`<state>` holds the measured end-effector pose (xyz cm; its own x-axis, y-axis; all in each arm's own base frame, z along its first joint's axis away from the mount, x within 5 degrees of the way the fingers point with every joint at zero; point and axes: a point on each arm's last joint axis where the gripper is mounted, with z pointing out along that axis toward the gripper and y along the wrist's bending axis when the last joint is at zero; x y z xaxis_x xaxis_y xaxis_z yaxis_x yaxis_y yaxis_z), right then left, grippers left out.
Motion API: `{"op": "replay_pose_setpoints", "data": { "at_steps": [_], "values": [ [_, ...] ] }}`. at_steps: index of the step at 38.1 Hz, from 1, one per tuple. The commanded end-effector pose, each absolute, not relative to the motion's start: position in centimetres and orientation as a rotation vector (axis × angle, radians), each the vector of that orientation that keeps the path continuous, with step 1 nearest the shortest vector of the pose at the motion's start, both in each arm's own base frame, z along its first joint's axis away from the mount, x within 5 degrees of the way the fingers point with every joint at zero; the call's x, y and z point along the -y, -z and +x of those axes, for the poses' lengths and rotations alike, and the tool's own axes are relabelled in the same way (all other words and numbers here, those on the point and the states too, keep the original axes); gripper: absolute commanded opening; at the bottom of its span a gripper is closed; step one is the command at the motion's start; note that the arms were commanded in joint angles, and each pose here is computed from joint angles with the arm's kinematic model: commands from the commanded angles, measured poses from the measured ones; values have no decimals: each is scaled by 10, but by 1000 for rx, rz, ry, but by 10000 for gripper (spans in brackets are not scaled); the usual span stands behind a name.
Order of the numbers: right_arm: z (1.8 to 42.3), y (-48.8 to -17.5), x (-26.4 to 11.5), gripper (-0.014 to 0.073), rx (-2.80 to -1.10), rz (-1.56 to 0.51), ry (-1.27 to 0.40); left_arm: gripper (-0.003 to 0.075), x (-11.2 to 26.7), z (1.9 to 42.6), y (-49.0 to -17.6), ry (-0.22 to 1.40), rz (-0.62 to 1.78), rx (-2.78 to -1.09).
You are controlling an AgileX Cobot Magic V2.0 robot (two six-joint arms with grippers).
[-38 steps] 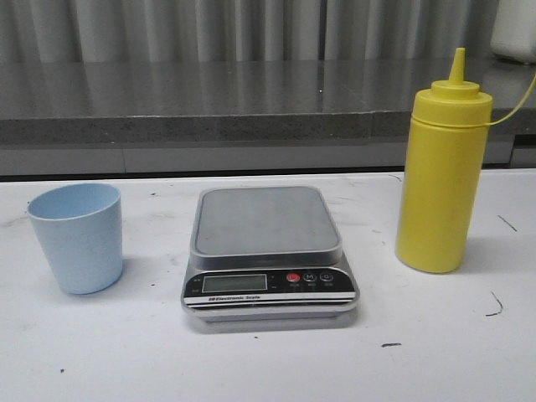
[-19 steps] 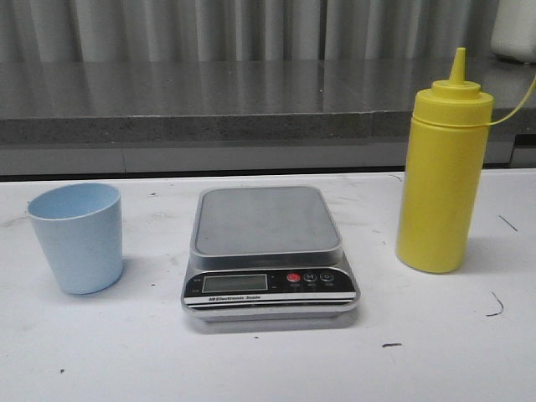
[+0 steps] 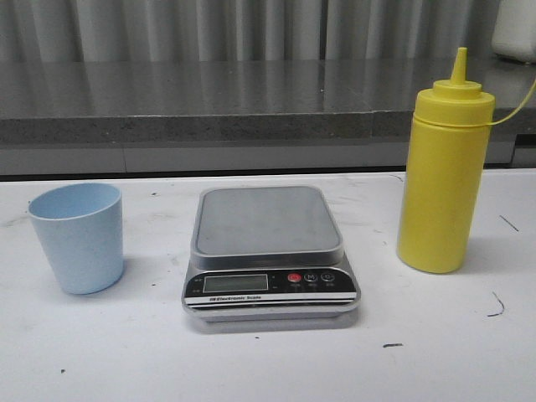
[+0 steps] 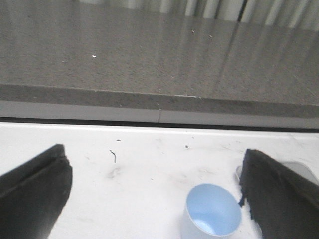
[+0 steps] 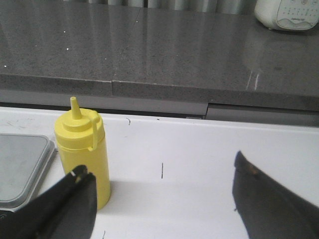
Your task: Pour seasoning into cup on scale with both arms
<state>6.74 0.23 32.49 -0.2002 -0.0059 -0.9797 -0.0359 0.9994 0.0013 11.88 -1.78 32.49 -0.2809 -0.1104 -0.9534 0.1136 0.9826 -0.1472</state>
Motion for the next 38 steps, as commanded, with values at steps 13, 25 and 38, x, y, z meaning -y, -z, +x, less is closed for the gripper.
{"op": "replay_pose_setpoints", "data": {
  "at_steps": [13, 25, 38],
  "values": [
    [69, -342, -2, 582, -1679, -24, -27, 659, 108, 203, -344, 343, 448, -2048],
    [69, -342, -2, 582, -1675, -24, -27, 659, 153, 265, -301, 226, 618, -2451],
    [69, -342, -2, 582, -1675, -24, -27, 643, 172, 301, -241, 123, 692, -2657]
  ]
}}
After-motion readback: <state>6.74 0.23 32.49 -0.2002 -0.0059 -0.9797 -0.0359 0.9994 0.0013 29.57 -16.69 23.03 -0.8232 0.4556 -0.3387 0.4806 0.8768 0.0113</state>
